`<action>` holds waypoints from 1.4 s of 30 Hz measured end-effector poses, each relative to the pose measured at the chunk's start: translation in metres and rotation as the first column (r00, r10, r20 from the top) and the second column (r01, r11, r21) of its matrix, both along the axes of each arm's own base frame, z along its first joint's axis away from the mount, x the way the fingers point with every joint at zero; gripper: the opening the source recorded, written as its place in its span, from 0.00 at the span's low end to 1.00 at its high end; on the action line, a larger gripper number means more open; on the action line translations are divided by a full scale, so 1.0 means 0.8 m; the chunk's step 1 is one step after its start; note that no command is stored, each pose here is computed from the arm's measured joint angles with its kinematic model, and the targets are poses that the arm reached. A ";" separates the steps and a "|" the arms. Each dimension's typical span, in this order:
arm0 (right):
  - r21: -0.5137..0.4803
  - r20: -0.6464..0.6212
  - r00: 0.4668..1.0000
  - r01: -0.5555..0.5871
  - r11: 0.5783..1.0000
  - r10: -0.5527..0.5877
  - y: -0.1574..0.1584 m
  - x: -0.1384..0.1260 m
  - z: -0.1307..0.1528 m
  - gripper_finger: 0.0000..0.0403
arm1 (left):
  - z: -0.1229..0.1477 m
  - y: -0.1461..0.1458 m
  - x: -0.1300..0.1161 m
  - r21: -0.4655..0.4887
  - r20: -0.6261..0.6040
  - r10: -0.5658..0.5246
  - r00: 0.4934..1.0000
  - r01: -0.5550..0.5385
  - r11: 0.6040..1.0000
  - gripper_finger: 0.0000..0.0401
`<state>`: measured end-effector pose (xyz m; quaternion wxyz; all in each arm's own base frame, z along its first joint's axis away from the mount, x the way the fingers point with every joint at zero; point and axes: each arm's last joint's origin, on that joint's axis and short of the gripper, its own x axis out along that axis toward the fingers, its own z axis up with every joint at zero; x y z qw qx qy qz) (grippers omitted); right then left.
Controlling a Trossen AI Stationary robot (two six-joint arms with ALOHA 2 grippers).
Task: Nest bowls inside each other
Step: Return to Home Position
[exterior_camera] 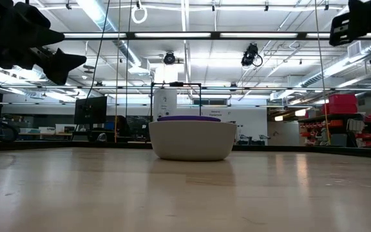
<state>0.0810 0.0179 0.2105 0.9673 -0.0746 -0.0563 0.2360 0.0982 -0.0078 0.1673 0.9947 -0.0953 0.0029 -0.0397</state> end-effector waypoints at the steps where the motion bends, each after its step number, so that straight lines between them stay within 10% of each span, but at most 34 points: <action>1: -0.008 -0.016 1.000 0.000 1.000 0.000 0.000 0.000 -0.001 0.46 | 0.000 0.000 0.000 -0.003 0.000 0.000 1.000 0.000 1.000 0.76; 31: 0.053 -0.060 0.980 0.192 0.980 -0.189 -0.005 0.019 -0.050 0.59 | 0.008 -0.002 0.000 -0.112 0.063 -0.048 0.997 0.055 0.992 0.76; 37: 0.053 -0.060 0.980 0.192 0.980 -0.189 -0.005 0.019 -0.050 0.62 | 0.019 -0.007 -0.003 0.110 0.128 -0.184 0.975 0.170 0.979 0.76; 42: 0.053 -0.062 0.980 0.193 0.980 -0.189 -0.005 0.019 -0.050 0.64 | 0.021 -0.005 -0.005 0.062 0.128 -0.093 0.987 0.085 0.994 0.76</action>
